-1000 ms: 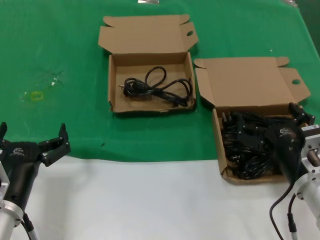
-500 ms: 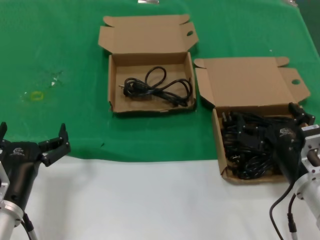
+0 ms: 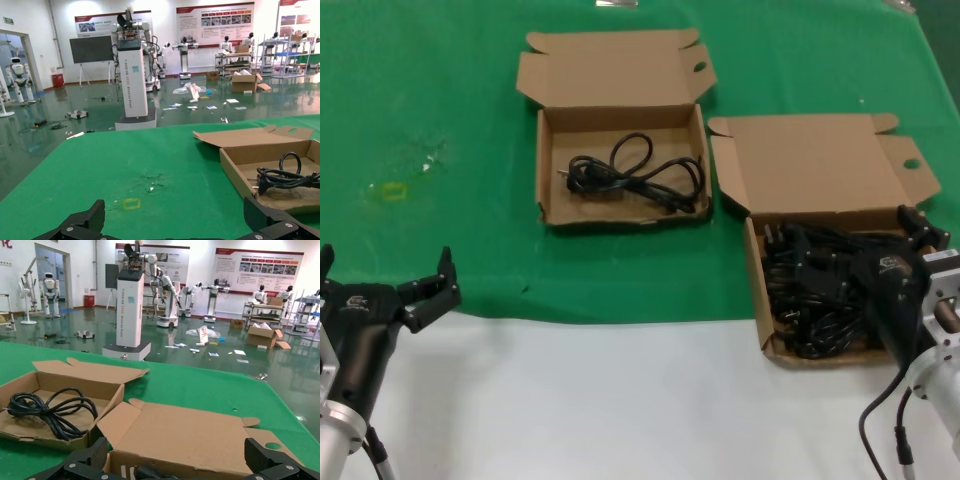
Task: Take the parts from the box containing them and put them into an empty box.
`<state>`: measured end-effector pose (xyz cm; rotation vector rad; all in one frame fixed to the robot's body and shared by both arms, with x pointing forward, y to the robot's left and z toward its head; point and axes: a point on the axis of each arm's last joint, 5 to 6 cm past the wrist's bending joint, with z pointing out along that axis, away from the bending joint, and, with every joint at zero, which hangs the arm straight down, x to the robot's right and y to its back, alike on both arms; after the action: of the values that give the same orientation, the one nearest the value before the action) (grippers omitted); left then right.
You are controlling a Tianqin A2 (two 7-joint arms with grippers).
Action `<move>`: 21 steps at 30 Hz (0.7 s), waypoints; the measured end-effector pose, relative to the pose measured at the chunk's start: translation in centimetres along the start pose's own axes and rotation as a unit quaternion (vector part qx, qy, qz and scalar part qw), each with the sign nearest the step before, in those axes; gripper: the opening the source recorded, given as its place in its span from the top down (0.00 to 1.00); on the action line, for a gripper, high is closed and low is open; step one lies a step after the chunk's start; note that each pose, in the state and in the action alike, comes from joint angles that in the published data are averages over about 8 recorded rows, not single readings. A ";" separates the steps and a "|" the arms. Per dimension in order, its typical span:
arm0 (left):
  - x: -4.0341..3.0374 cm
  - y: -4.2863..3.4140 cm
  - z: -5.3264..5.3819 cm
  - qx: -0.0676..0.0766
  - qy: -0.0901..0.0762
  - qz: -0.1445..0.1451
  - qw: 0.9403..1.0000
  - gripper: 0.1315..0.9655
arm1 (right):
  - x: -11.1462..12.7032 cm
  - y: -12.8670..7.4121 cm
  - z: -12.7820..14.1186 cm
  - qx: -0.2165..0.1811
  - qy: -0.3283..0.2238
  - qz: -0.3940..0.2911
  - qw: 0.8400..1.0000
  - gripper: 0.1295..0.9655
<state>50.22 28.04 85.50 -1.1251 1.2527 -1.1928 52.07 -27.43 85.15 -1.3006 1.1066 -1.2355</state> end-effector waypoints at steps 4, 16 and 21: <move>0.00 0.00 0.0 0.000 0.000 0.000 1.000 0.00 | 0.0 0.0 0.0 0.000 0.000 0.000 1.000 0.00; 0.00 0.00 0.0 0.000 0.000 0.000 1.000 0.00 | 0.0 0.0 0.0 0.000 0.000 0.000 1.000 0.00; 0.00 0.00 0.0 0.000 0.000 0.000 1.000 0.00 | 0.0 0.0 0.0 0.000 0.000 0.000 1.000 0.00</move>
<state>50.22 28.04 85.50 -1.1251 1.2527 -1.1928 52.07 -27.43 85.15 -1.3007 1.1066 -1.2355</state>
